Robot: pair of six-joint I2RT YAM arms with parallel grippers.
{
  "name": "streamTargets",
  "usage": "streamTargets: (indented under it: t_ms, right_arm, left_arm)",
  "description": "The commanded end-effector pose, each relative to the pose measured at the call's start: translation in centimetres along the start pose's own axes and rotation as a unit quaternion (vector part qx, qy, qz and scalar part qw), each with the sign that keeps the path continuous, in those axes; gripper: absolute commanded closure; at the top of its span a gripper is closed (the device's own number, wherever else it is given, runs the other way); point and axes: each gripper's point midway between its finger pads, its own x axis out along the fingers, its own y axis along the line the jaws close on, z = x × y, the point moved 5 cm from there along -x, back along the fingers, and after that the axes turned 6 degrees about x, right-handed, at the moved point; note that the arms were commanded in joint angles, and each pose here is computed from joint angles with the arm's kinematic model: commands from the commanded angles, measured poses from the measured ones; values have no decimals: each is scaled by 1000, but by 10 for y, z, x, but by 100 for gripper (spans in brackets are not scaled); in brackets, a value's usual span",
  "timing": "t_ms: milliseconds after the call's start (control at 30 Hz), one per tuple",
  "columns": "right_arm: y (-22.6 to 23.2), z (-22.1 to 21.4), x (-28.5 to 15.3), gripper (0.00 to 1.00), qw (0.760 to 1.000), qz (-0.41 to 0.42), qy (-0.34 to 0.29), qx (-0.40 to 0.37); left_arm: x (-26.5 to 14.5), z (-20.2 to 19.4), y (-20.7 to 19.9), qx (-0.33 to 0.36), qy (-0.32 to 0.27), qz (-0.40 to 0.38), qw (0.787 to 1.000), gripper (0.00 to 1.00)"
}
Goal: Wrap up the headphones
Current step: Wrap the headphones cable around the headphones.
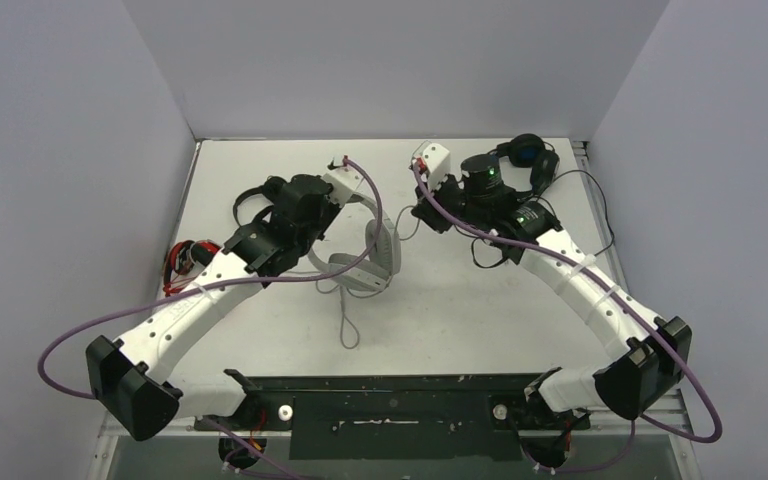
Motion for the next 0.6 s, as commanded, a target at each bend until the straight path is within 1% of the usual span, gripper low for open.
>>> streamTargets:
  t_ms: [0,100,300,467,533,567]
  right_arm:
    - [-3,47,-21,100,994,0,-101,-36]
    - [-5,55,-21,100,994,9,-98,-39]
    - [-18,68,-25,100,994,-11,-99,-39]
    - [-33,73,-24,100,994,-39,-96,-27]
    - [-35,72,-21,100,995,-36,-90,-25]
    - [-33,72,-21,100,995,-28,-89,-26]
  left_arm:
    - [4,17,-2,-33,-14,-12,999,100]
    - [11,16,-10,-40,-11,-22,999,100]
    - [17,10,-28,-31,-9,-69,997,100]
    - [14,8,-46,-26,-16,-142,989,100]
    - [13,10,-50,-41,-17,-153,987,100]
    - [14,10,-48,-59,-13,-143,988,100]
